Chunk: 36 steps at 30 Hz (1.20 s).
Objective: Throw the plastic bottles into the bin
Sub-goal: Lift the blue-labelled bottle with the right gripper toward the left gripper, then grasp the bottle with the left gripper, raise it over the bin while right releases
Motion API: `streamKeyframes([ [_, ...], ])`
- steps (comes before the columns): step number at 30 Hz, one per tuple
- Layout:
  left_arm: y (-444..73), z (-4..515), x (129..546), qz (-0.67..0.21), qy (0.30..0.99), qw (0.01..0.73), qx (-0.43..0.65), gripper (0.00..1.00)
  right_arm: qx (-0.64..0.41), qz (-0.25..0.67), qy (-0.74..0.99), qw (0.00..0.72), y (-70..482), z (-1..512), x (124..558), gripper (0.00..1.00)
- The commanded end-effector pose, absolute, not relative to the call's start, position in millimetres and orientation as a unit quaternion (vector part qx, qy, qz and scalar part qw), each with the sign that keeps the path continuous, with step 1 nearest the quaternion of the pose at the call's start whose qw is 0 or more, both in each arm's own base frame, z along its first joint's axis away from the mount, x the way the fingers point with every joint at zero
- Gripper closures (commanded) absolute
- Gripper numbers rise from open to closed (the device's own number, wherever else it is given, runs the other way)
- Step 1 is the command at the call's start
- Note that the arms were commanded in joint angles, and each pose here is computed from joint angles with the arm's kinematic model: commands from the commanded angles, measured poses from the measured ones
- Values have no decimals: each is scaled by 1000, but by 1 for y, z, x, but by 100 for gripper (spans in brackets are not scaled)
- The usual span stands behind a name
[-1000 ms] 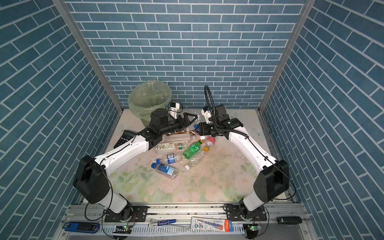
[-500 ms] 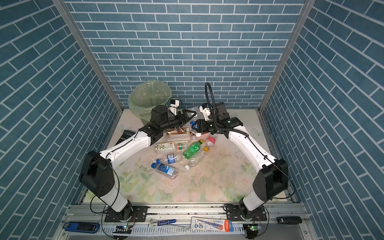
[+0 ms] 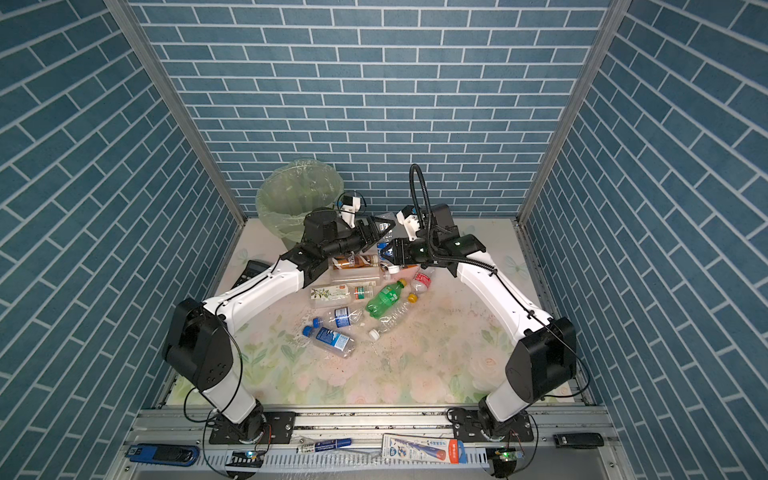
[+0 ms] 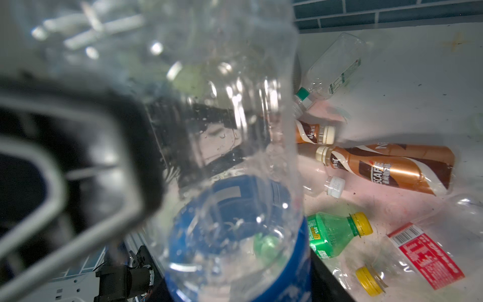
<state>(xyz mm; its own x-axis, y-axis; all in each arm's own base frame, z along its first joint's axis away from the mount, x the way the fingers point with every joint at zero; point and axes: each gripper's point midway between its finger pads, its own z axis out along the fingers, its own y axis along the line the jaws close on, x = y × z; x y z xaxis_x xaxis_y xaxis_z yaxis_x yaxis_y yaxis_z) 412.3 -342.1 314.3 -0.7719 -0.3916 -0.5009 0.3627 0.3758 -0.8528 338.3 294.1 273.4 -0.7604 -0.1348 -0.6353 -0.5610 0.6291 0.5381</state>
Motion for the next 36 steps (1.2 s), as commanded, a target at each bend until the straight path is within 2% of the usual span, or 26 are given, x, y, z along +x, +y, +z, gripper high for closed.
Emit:
streamKeyframes([
  [1,-343,314,417,-548,762,345,3,19,-240,398,842,272,303,272,327,50],
  [4,-343,313,416,-544,765,344,4,22,-241,398,842,273,303,273,326,50],
  [11,-338,311,416,-534,769,351,2,42,-240,397,842,275,302,274,324,46],
  [18,-326,314,415,-502,780,373,11,44,-239,393,841,286,297,275,322,28],
  [25,-292,336,424,-411,806,427,10,47,-234,399,825,325,294,291,321,13],
  [30,-268,369,429,-357,801,480,18,42,-230,393,809,373,289,312,327,5],
  [36,-232,415,440,-278,781,559,13,44,-215,390,760,473,286,361,340,1],
])
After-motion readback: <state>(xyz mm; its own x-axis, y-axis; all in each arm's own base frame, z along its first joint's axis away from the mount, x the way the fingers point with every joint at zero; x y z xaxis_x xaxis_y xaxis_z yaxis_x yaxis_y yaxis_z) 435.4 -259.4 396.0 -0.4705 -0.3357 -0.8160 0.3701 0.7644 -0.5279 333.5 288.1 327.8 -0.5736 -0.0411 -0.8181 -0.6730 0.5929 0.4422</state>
